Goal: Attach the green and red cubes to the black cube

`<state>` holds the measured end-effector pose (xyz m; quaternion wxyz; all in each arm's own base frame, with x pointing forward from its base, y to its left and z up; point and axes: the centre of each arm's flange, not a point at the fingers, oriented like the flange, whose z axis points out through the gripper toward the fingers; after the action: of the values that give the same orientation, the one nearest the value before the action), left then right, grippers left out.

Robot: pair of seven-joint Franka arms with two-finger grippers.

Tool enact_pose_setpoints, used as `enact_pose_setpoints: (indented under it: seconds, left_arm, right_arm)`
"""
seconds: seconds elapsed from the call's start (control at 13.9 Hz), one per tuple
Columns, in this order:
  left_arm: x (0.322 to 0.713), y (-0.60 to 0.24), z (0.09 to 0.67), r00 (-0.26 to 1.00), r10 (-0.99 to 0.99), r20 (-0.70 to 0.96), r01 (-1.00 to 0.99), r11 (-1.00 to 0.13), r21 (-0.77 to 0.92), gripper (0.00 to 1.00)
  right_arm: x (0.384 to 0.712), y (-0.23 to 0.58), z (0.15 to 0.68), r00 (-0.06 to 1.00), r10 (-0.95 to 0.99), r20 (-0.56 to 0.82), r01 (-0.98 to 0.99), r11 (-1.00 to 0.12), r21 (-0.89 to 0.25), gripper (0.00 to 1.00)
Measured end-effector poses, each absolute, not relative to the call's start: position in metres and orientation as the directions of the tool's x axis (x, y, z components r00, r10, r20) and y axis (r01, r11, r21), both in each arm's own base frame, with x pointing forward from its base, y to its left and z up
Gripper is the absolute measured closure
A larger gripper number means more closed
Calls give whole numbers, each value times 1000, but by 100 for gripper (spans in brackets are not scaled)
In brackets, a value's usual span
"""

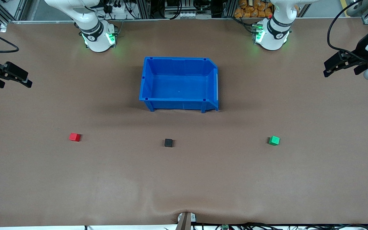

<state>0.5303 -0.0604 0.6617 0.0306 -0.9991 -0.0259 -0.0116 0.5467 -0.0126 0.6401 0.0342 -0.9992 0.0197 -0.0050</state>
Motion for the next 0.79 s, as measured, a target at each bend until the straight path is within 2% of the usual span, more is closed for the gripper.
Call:
enact_pose_setpoints:
  seconds: [0.79]
  left_arm:
    - [530,-60,661,998,51,21,52,-997,-61,0]
  right_arm:
    - [548,-13,637,999,-40,0,-40,-997,-68,0]
